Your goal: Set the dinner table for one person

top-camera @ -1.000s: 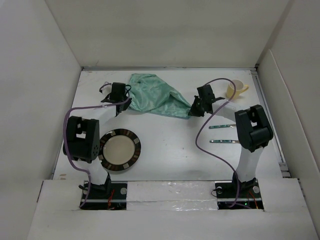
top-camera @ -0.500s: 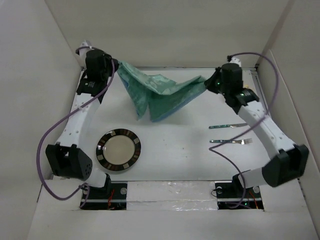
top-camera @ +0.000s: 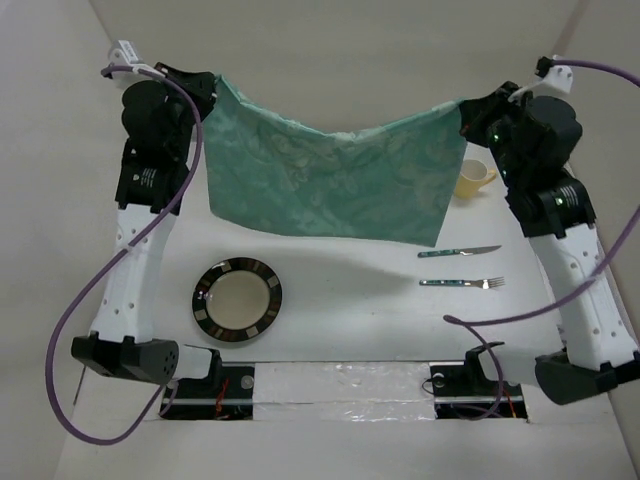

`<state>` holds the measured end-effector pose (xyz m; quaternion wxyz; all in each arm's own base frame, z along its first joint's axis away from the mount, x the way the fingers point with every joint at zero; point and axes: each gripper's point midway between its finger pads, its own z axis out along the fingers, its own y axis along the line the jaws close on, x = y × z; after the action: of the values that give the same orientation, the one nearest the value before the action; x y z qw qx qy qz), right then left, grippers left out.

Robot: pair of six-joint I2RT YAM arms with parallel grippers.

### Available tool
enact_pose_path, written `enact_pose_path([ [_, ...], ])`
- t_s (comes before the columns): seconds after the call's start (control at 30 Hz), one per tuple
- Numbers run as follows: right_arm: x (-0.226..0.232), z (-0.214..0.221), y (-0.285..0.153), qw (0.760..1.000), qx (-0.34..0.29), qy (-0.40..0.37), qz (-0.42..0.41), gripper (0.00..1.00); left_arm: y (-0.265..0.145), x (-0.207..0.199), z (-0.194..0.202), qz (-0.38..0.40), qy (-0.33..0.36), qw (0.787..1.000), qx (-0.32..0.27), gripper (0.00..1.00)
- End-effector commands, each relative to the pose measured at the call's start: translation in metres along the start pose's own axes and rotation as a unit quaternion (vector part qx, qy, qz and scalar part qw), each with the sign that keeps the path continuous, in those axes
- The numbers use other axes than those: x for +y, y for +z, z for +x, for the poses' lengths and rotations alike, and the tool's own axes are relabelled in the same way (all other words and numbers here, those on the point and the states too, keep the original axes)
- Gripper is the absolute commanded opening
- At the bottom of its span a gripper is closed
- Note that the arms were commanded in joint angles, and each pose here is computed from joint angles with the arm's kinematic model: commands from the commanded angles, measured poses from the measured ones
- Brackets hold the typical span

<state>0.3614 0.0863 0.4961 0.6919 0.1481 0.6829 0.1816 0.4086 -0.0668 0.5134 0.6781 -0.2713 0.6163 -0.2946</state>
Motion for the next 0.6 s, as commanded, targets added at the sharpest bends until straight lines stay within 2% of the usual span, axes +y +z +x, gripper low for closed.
enact_pose_path([
  [0.0,-0.022,0.022,0.038,0.998,0.031,-0.039,0.03,0.0,0.027,0.02,0.021,-0.022,0.011,1.0,0.019,0.0],
  [0.13,-0.034,0.047,0.097,0.997,0.057,-0.047,0.033,0.0,0.058,0.038,0.036,-0.034,0.006,0.999,0.036,0.0],
  [0.17,-0.033,0.051,0.106,0.996,0.061,-0.047,0.032,0.0,0.075,0.057,0.042,-0.053,0.008,0.998,0.043,0.0],
  [0.23,-0.03,0.029,0.122,0.998,0.042,-0.042,0.025,0.0,0.087,0.051,0.032,-0.044,-0.005,0.998,0.041,0.0],
  [0.27,-0.036,0.04,0.14,0.997,0.055,-0.043,0.032,0.0,0.102,0.065,0.036,-0.053,-0.008,0.997,0.047,0.0],
  [0.3,-0.026,0.008,0.143,0.999,0.025,-0.037,0.018,0.0,0.106,0.051,0.026,-0.028,-0.019,0.998,0.048,0.0],
  [0.33,-0.022,0.001,0.148,0.999,0.019,-0.035,0.014,0.0,0.111,0.049,0.022,-0.023,-0.037,0.998,0.049,0.0],
  [0.37,-0.033,0.014,0.165,0.998,0.039,-0.037,0.028,0.0,0.119,0.052,0.022,-0.02,-0.043,0.998,0.052,0.0],
  [0.47,-0.02,-0.034,0.16,1.0,-0.008,-0.029,0.007,0.0,0.118,0.03,0.002,0.018,-0.051,0.998,0.039,0.0],
  [0.57,-0.023,-0.021,0.16,1.0,0.005,-0.021,-0.009,0.0,0.107,0.031,0.001,0.025,-0.042,0.998,0.04,0.0],
])
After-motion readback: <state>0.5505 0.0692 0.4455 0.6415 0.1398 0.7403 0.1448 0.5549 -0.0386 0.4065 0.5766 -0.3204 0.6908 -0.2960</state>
